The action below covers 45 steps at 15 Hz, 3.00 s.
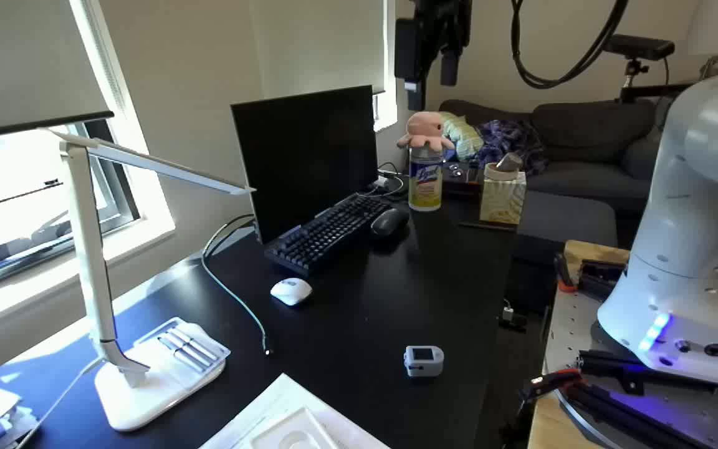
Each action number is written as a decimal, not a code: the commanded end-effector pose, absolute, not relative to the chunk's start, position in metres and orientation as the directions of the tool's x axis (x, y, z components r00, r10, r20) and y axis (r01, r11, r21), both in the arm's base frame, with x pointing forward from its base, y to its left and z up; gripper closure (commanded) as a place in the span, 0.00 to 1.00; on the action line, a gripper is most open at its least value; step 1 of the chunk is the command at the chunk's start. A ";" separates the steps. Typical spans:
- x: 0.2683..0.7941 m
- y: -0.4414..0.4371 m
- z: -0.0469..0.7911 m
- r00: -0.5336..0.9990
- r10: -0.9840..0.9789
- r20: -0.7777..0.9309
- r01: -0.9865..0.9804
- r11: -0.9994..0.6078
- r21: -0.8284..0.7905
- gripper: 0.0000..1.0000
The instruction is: Slide the Lysol bottle to the left
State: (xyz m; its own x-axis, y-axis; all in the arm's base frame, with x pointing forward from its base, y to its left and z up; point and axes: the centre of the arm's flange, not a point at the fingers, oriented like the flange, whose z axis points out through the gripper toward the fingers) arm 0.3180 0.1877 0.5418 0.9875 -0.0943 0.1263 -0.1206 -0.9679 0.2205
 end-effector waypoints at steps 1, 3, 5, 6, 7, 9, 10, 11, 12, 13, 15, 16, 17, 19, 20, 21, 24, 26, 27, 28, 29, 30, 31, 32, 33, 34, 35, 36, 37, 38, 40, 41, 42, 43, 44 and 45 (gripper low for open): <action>0.318 0.188 0.542 0.987 -0.094 0.126 -0.121 -0.968 0.221 0.00; 0.319 0.187 0.542 0.988 -0.093 0.123 -0.119 -0.967 0.224 0.00; 0.326 0.184 0.546 0.988 -0.100 0.115 -0.123 -0.968 0.219 0.00; 0.335 0.175 0.553 0.986 -0.120 0.112 -0.141 -0.969 0.202 0.00; 0.345 0.163 0.560 0.977 -0.164 0.134 -0.188 -0.964 0.187 0.00; 0.368 0.129 0.576 0.952 -0.265 0.155 -0.288 -0.944 0.157 0.00; 0.381 0.105 0.584 0.930 -0.328 0.164 -0.351 -0.925 0.144 0.00; 0.391 0.084 0.591 0.915 -0.370 0.162 -0.391 -0.912 0.126 0.00; 0.403 0.058 0.599 0.891 -0.423 0.166 -0.442 -0.891 0.104 0.00; 0.413 0.035 0.604 0.868 -0.465 0.172 -0.484 -0.871 0.089 0.00; 0.435 -0.012 0.613 0.813 -0.557 0.168 -0.573 -0.817 0.063 0.00; 0.445 -0.038 0.616 0.778 -0.607 0.162 -0.620 -0.783 0.047 0.00; 0.456 -0.064 0.616 0.745 -0.649 0.154 -0.659 -0.751 0.029 0.00; 0.472 -0.109 0.616 0.686 -0.712 0.148 -0.719 -0.695 -0.006 0.00; 0.480 -0.135 0.615 0.661 -0.736 0.146 -0.741 -0.671 -0.022 0.00; 0.488 -0.154 0.613 0.639 -0.754 0.152 -0.760 -0.649 -0.028 0.00; 0.502 -0.214 0.605 0.573 -0.803 0.161 -0.809 -0.586 -0.041 0.00; 0.500 -0.231 0.601 0.561 -0.809 0.173 -0.814 -0.577 -0.058 0.00; 0.491 -0.222 0.598 0.565 -0.807 0.174 -0.811 -0.581 -0.063 0.00; 0.491 -0.228 0.594 0.565 -0.808 0.165 -0.814 -0.579 -0.043 0.00; 0.492 -0.229 0.592 0.564 -0.809 0.165 -0.816 -0.577 -0.044 0.00; 0.492 -0.228 0.593 0.566 -0.808 0.166 -0.814 -0.579 -0.044 0.00; 0.492 -0.226 0.594 0.569 -0.805 0.169 -0.811 -0.583 -0.046 0.00; 0.493 -0.224 0.595 0.571 -0.804 0.170 -0.810 -0.585 -0.047 0.00; 0.499 -0.225 0.594 0.558 -0.817 0.149 -0.820 -0.570 -0.056 0.00; 0.509 -0.236 0.593 0.526 -0.839 0.139 -0.840 -0.539 -0.069 0.00; 0.515 -0.246 0.591 0.499 -0.854 0.147 -0.855 -0.512 -0.078 0.00; 0.524 -0.263 0.589 0.459 -0.879 0.130 -0.878 -0.471 -0.085 0.00; 0.532 -0.278 0.586 0.418 -0.900 0.120 -0.900 -0.429 -0.081 0.00; 0.539 -0.295 0.581 0.372 -0.921 0.118 -0.920 -0.382 -0.083 0.00; 0.553 -0.326 0.569 0.295 -0.950 0.106 -0.949 -0.304 -0.081 0.00; 0.558 -0.338 0.561 0.257 -0.960 0.110 -0.960 -0.267 -0.083 0.00; 0.565 -0.350 0.553 0.235 -0.968 0.091 -0.967 -0.242 -0.075 0.00; 0.571 -0.360 0.544 0.205 -0.975 0.084 -0.975 -0.211 -0.073 0.00; 0.576 -0.371 0.533 0.182 -0.981 0.073 -0.980 -0.187 -0.071 0.00; 0.581 -0.379 0.524 0.153 -0.986 0.069 -0.985 -0.158 -0.072 0.00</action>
